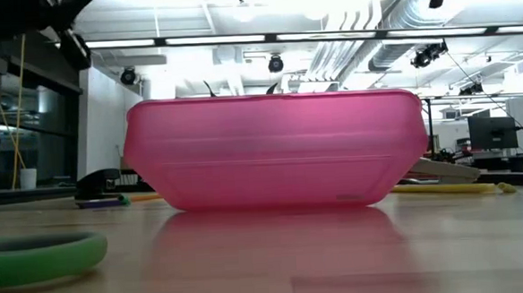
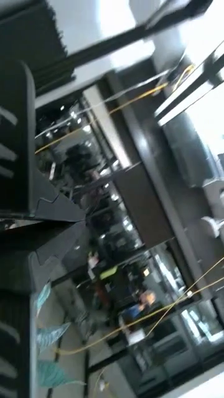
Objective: Pack school essentials
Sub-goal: Put the yellow pen into the red supply box
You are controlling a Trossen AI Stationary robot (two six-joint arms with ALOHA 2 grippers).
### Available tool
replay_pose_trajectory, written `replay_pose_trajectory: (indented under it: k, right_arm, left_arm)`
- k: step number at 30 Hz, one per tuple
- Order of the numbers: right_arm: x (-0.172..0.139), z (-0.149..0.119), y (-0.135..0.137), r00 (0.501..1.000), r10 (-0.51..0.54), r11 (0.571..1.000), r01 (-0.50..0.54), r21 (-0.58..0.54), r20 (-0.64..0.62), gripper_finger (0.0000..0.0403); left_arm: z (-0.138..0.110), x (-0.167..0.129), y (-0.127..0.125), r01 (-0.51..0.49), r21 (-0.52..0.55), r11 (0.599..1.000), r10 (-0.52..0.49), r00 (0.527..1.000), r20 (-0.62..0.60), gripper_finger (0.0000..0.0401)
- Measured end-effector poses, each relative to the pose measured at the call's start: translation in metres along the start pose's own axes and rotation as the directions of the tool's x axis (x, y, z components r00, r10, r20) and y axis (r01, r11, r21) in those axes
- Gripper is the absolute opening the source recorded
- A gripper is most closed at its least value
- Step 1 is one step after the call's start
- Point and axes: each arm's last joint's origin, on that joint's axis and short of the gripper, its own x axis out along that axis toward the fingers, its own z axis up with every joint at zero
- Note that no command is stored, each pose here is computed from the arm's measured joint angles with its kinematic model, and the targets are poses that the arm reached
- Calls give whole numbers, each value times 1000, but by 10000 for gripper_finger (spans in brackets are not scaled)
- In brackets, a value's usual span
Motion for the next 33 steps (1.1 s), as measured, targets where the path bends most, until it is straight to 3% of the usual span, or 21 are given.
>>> replay_pose_trajectory:
  k: [5, 11, 14, 16, 18, 21, 25, 29, 33]
  right_arm:
    - [22, 5, 8, 998, -56, 997, 58, 43, -41, 0]
    - [40, 8, 14, 992, -90, 992, 97, 79, -92, 0]
    - [44, 3, 13, 963, -141, 983, 164, 84, -228, 4]
    - [44, -4, 11, 911, -203, 968, 241, 65, -359, 16]
    - [41, -14, 7, 816, -269, 943, 332, 34, -512, 38]
    - [34, -35, -1, 620, -330, 883, 469, -1, -711, 88]
    - [24, -71, -7, 334, -288, 823, 565, -54, -897, 157]
    - [7, -105, -17, 74, -323, 707, 682, -189, -943, 200]
    - [-7, -126, -27, -95, -404, 555, 765, -327, -910, 210]
  left_arm:
    - [17, 20, -18, -23, 146, 989, 43, 990, -134, 0]
    - [38, 45, -36, -22, 260, 965, 64, 986, -152, 0]
    - [44, 54, -42, -37, 295, 955, 81, 987, -137, 0]
    - [47, 58, -44, -46, 298, 953, 89, 987, -135, 0]
    - [48, 62, -45, -49, 299, 953, 93, 986, -137, 0]
    - [46, 65, -45, -58, 283, 957, 103, 984, -148, 0]
    - [43, 68, -43, -67, 273, 960, 115, 980, -162, 0]
    - [41, 70, -42, -73, 275, 959, 124, 977, -173, 0]
    - [40, 71, -41, -75, 276, 958, 128, 976, -178, 0]
